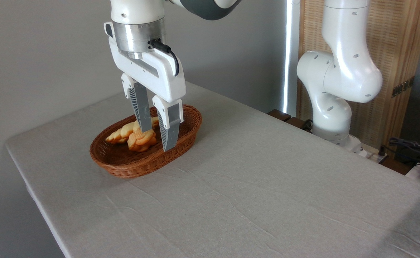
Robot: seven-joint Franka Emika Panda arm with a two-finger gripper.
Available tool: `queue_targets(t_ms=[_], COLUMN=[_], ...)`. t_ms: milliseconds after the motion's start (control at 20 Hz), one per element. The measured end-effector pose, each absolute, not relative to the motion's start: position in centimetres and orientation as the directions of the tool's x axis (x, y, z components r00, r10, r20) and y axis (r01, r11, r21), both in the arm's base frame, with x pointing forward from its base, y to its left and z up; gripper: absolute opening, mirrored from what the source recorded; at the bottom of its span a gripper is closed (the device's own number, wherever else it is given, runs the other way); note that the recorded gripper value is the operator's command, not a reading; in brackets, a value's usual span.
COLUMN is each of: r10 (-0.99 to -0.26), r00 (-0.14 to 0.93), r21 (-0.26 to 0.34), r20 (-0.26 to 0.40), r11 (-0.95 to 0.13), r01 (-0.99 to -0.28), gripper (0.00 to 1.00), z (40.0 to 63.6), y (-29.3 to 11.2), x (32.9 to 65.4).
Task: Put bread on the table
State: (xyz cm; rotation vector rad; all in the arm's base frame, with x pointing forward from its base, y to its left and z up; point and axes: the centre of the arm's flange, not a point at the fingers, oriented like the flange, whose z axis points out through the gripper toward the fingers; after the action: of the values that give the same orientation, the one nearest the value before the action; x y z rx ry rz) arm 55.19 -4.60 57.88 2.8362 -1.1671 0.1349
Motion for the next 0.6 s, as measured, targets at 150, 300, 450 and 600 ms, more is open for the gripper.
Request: queue_targets(t_ms=[150,300,450,600], r10=[-0.699,-0.700,-0.700,-0.701], r00=[0.708,0.709,0.709,0.709], r21=[0.043,0.055,0.057,0.062], r20=[0.097,0.083,0.081,0.075], r11=[-0.708,-0.707,-0.707,-0.707], r01=[-0.705,-0.705,-0.705,-0.705], gripper=[1.00,1.00,1.00,1.00], z=[57.71,57.53,57.49,57.42], y=[-4.57,-4.55,-4.56,-4.56], x=[55.05,54.88,54.86,54.78])
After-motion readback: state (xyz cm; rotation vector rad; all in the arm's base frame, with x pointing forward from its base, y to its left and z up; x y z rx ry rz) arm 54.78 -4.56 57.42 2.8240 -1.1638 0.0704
